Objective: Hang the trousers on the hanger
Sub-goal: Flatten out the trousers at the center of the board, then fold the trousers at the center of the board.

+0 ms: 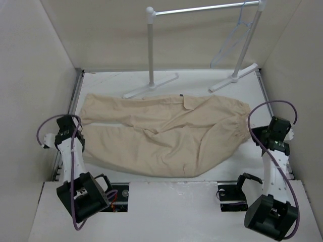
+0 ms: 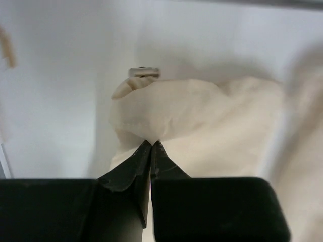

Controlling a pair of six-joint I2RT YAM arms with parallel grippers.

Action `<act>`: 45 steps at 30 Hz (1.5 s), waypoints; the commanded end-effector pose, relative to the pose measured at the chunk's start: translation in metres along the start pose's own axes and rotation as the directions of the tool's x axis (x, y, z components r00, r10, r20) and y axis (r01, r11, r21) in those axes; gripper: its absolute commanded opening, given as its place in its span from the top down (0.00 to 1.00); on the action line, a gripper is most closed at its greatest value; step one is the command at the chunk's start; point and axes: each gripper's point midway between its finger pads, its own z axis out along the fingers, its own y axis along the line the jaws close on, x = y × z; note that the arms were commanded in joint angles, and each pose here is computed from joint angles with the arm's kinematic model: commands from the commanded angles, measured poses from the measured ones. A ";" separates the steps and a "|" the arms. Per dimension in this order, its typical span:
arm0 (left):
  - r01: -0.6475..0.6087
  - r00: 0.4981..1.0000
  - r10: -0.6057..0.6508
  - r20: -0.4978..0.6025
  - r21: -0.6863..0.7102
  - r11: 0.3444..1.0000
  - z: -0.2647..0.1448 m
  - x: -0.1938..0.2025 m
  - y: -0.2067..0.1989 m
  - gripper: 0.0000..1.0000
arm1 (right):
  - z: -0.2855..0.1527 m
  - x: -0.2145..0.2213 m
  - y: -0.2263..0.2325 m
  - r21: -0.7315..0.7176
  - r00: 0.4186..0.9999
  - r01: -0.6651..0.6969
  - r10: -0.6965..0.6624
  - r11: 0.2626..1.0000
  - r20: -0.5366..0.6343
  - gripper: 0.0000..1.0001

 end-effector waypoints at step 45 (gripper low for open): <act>-0.197 0.939 0.175 0.296 0.047 0.979 -0.088 -0.063 -0.016 1.00 | -0.045 0.039 -0.041 0.109 0.986 0.156 -0.149 0.982 -0.069 1.00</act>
